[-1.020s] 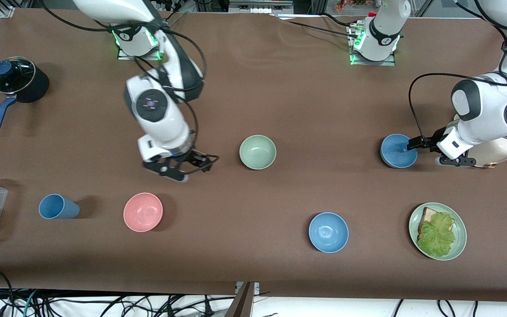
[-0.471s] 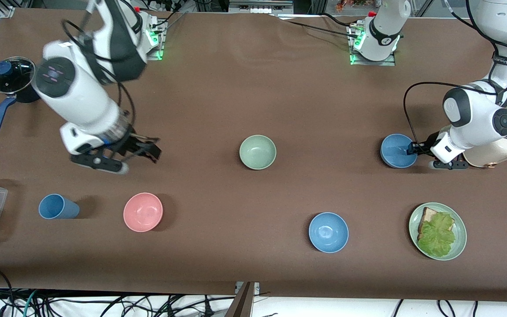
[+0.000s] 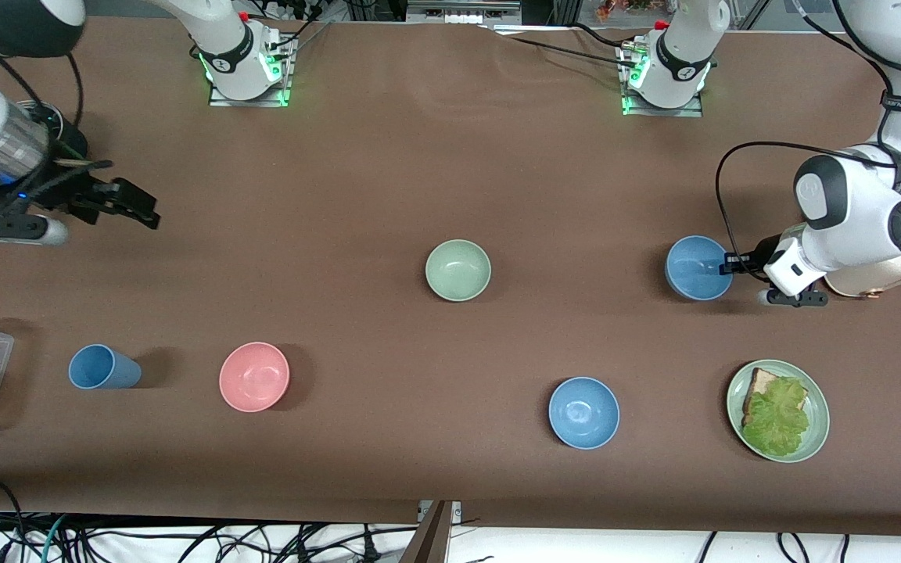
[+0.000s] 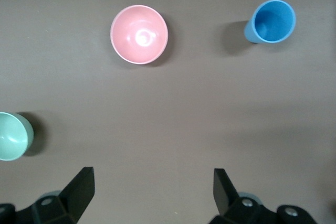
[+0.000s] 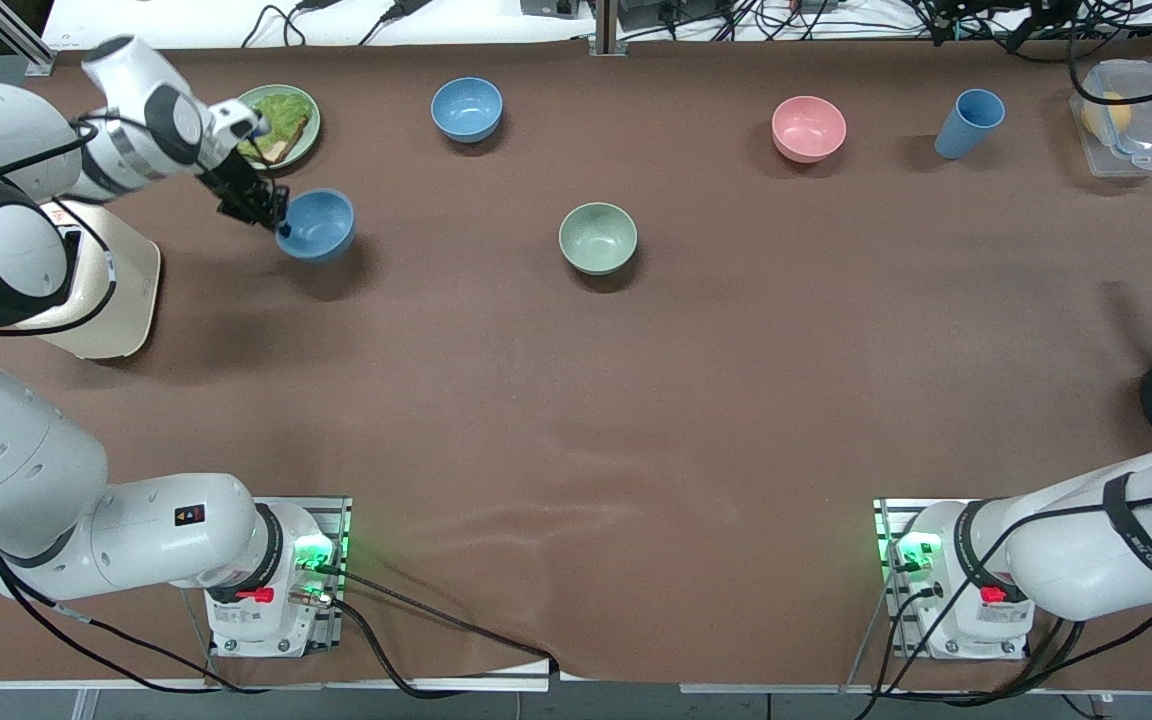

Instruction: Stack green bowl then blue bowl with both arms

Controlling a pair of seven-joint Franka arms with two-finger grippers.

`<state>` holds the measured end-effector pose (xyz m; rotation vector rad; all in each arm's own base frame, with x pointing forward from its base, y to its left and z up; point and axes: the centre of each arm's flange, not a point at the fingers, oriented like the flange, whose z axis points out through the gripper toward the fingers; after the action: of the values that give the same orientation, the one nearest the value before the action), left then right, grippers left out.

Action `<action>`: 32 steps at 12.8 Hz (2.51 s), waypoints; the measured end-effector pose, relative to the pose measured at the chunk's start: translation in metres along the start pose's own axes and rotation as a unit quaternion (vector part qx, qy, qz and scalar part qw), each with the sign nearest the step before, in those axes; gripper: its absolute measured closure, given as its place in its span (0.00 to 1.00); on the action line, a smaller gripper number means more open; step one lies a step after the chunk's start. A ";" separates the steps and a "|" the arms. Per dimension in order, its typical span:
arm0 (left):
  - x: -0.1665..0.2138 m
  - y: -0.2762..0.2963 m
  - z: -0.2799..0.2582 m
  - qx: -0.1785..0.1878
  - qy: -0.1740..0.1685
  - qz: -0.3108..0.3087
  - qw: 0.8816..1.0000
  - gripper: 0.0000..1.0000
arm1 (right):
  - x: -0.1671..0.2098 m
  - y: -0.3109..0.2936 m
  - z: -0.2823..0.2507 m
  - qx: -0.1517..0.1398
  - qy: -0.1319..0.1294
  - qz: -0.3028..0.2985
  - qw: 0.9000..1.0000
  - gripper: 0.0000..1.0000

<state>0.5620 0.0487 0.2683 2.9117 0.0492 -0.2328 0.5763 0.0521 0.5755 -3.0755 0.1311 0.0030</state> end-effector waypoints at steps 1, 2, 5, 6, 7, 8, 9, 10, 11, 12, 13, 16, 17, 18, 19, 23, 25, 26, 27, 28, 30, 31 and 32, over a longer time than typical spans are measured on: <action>0.010 0.036 -0.020 -0.002 0.009 0.000 1.000 0.95 | 0.001 0.012 0.001 0.000 -0.005 -0.005 1.000 0.00; 0.017 0.078 -0.035 -0.003 0.019 0.000 1.000 0.95 | 0.002 0.020 0.003 0.002 -0.008 -0.010 1.000 0.00; 0.014 0.219 -0.039 -0.005 0.030 -0.012 0.999 0.95 | 0.003 0.028 0.004 0.002 -0.011 -0.017 1.000 0.00; 0.006 0.262 -0.031 -0.004 0.027 -0.014 1.000 0.95 | 0.003 0.027 0.004 -0.002 -0.011 -0.020 1.000 0.00; -0.003 0.301 -0.019 -0.003 0.020 -0.014 1.000 0.95 | 0.003 0.025 0.005 -0.006 -0.011 -0.023 1.000 0.00; -0.011 0.331 -0.006 -0.001 0.014 -0.015 1.000 0.95 | 0.003 0.024 0.005 -0.008 -0.011 -0.024 1.000 0.00; -0.017 0.356 0.007 0.001 0.008 -0.018 1.000 0.95 | 0.003 0.023 0.005 -0.009 -0.011 -0.025 1.000 0.00; -0.021 0.374 0.020 0.002 0.004 -0.022 1.000 0.95 | 0.003 0.023 0.005 -0.010 -0.011 -0.025 1.000 0.00; -0.021 0.389 0.031 0.000 0.005 -0.028 1.000 0.95 | 0.003 0.024 0.005 -0.010 -0.011 -0.025 1.000 0.00; -0.021 0.400 0.043 -0.002 0.008 -0.034 0.999 0.95 | 0.003 0.024 0.005 -0.010 -0.011 -0.024 1.000 0.00; -0.022 0.409 0.056 -0.004 0.010 -0.036 0.999 0.95 | 0.003 0.025 0.005 -0.011 -0.011 -0.023 1.000 0.00; -0.026 0.424 0.088 -0.002 0.008 -0.036 0.999 0.95 | 0.003 0.026 0.005 -0.011 -0.011 -0.023 1.000 0.00; -0.027 0.427 0.094 -0.002 0.010 -0.038 0.999 0.95 | 0.003 0.026 0.004 -0.011 -0.010 -0.023 1.000 0.00; -0.028 0.429 0.100 -0.001 0.011 -0.041 0.999 0.95 | 0.004 0.027 0.003 -0.011 -0.008 -0.022 1.000 0.00; -0.029 0.432 0.106 0.001 0.013 -0.043 0.999 0.95 | 0.004 0.028 0.000 -0.011 -0.006 -0.021 1.000 0.00; -0.034 0.439 0.121 0.005 0.014 -0.045 0.999 0.94 | 0.005 0.034 -0.002 -0.025 -0.002 -0.021 0.999 0.00; -0.032 0.437 0.120 0.005 0.016 -0.047 0.999 0.83 | 0.006 0.034 -0.005 -0.028 0.002 -0.021 0.999 0.00; -0.030 0.437 0.118 0.005 0.017 -0.047 0.999 0.70 | 0.006 0.034 -0.008 -0.028 0.005 -0.022 0.999 0.00; -0.028 0.437 0.115 0.003 0.020 -0.048 0.999 0.61 | 0.006 0.035 -0.010 -0.028 0.007 -0.021 0.999 0.00; -0.025 0.437 0.109 0.000 0.026 -0.049 0.998 0.50 | 0.006 0.035 -0.010 -0.028 0.007 -0.021 0.999 0.00; -0.017 0.437 0.083 -0.006 0.041 -0.052 0.998 0.28 | 0.007 0.035 -0.014 -0.028 0.011 -0.021 0.999 0.00; -0.012 0.434 0.062 -0.006 0.045 -0.056 0.997 0.17 | 0.008 0.034 -0.020 -0.027 0.018 -0.021 0.999 0.00; -0.007 0.430 0.032 -0.003 0.045 -0.061 0.997 0.06 | 0.008 0.034 -0.025 -0.027 0.023 -0.022 0.999 0.00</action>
<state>0.5717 -0.3778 0.3308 2.9139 0.2413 -0.1209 0.5814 0.0163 0.5982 -3.1327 0.0676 -0.0665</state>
